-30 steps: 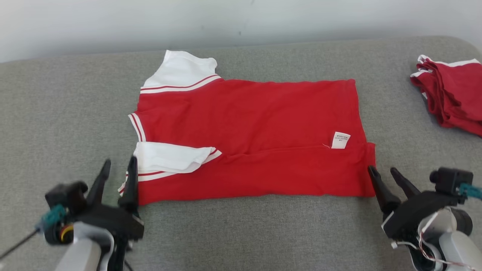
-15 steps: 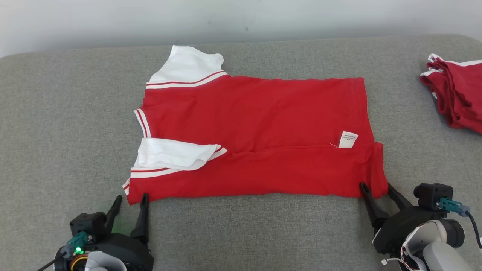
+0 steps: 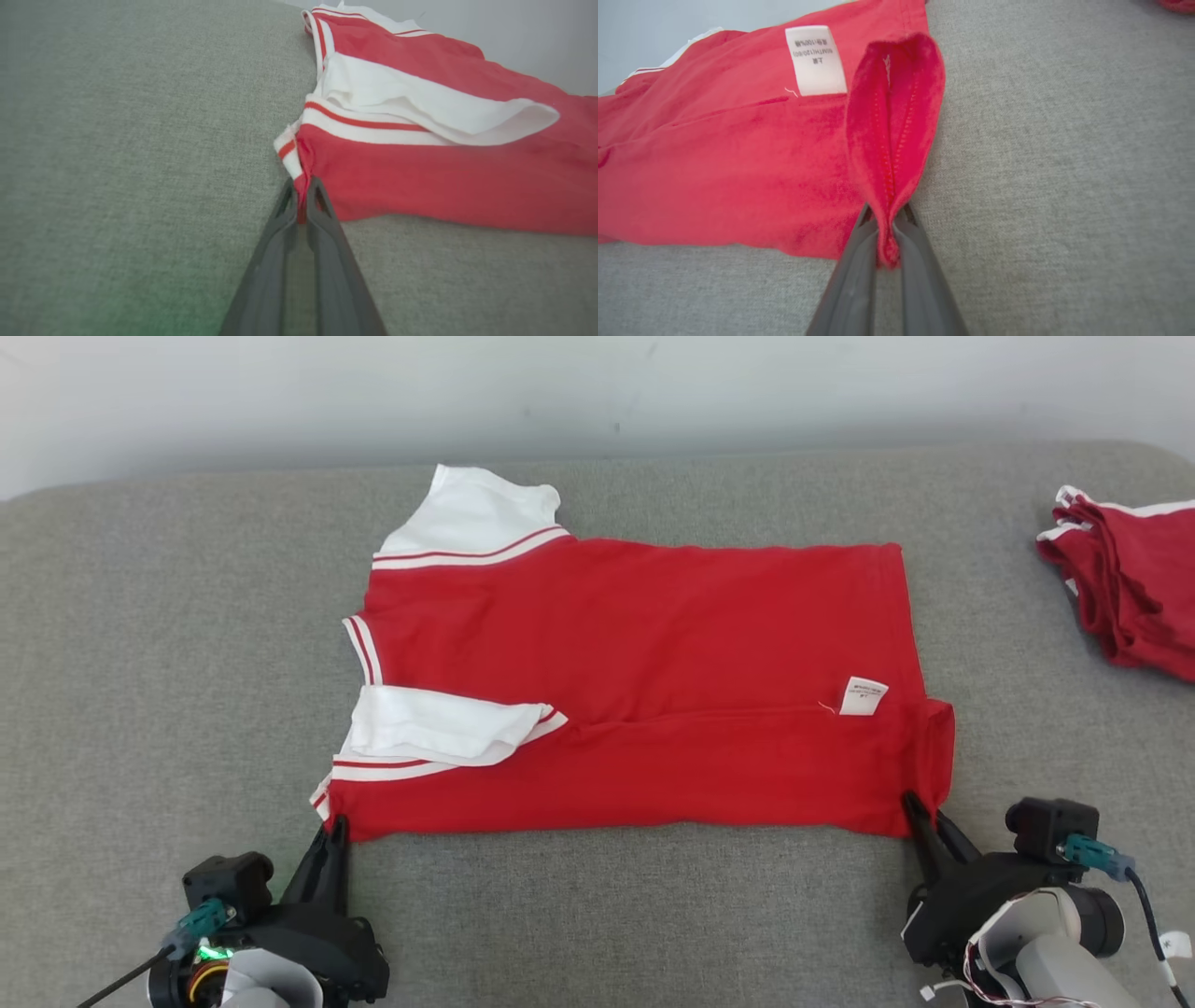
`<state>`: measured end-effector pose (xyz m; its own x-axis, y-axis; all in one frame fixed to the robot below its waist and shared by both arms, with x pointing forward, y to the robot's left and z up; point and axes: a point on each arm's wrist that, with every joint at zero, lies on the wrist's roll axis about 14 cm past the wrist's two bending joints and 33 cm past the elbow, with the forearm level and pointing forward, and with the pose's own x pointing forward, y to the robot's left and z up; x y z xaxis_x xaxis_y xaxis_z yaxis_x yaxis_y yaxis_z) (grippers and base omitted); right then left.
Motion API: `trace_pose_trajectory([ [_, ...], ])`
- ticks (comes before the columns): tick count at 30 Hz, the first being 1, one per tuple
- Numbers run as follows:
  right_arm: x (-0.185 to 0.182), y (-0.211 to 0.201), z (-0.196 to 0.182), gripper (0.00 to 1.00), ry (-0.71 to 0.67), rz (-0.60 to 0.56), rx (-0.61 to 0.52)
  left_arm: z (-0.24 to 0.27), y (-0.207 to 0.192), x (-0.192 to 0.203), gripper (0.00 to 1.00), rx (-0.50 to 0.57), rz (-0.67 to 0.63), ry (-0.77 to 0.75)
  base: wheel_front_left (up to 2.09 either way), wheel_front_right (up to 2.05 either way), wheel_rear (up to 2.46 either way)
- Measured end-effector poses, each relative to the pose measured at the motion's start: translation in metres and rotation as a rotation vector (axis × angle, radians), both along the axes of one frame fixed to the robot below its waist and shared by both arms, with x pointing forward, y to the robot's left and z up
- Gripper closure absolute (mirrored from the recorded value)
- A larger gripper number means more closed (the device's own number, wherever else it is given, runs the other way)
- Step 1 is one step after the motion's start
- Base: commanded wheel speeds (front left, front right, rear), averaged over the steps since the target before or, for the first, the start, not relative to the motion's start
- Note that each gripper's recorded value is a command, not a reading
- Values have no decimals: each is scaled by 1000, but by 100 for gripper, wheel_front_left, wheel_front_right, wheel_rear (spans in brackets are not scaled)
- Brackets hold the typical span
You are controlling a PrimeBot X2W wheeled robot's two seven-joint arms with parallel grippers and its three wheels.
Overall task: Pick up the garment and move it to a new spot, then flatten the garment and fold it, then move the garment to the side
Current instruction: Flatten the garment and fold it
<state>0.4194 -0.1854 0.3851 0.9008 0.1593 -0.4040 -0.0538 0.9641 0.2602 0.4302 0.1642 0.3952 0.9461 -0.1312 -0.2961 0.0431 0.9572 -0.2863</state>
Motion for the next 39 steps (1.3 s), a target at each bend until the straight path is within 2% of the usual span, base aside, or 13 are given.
trace_pose_trajectory([
  [5,-7,-1,13,100,-62,-18,23,18,8,-11,100,-34,39,-55,0,0,0],
  [11,-33,-6,18,100,-78,-28,44,27,8,-45,100,-66,70,-96,0,0,0],
  [18,-68,-11,10,100,-41,-35,62,20,11,-92,100,-96,133,-71,0,0,0],
  [22,-79,-10,6,100,-11,-37,77,15,14,-104,100,-98,151,-53,0,0,0],
  [23,-80,-9,4,70,-4,-38,80,14,15,-106,100,-92,150,-51,0,0,0],
  [24,-81,-8,5,0,-4,-34,78,13,14,-107,63,-79,139,-48,0,0,0],
  [25,-81,-7,5,0,-3,-31,76,13,14,-107,35,-69,131,-49,0,0,0],
  [26,-80,-6,7,0,-7,-30,77,14,14,-106,0,-68,132,-53,0,0,0],
  [33,-65,2,44,0,-167,-24,61,43,14,-86,0,-50,120,-155,0,0,0],
  [39,-55,12,83,0,-344,-19,43,85,16,-67,0,33,95,-301,0,0,0],
])
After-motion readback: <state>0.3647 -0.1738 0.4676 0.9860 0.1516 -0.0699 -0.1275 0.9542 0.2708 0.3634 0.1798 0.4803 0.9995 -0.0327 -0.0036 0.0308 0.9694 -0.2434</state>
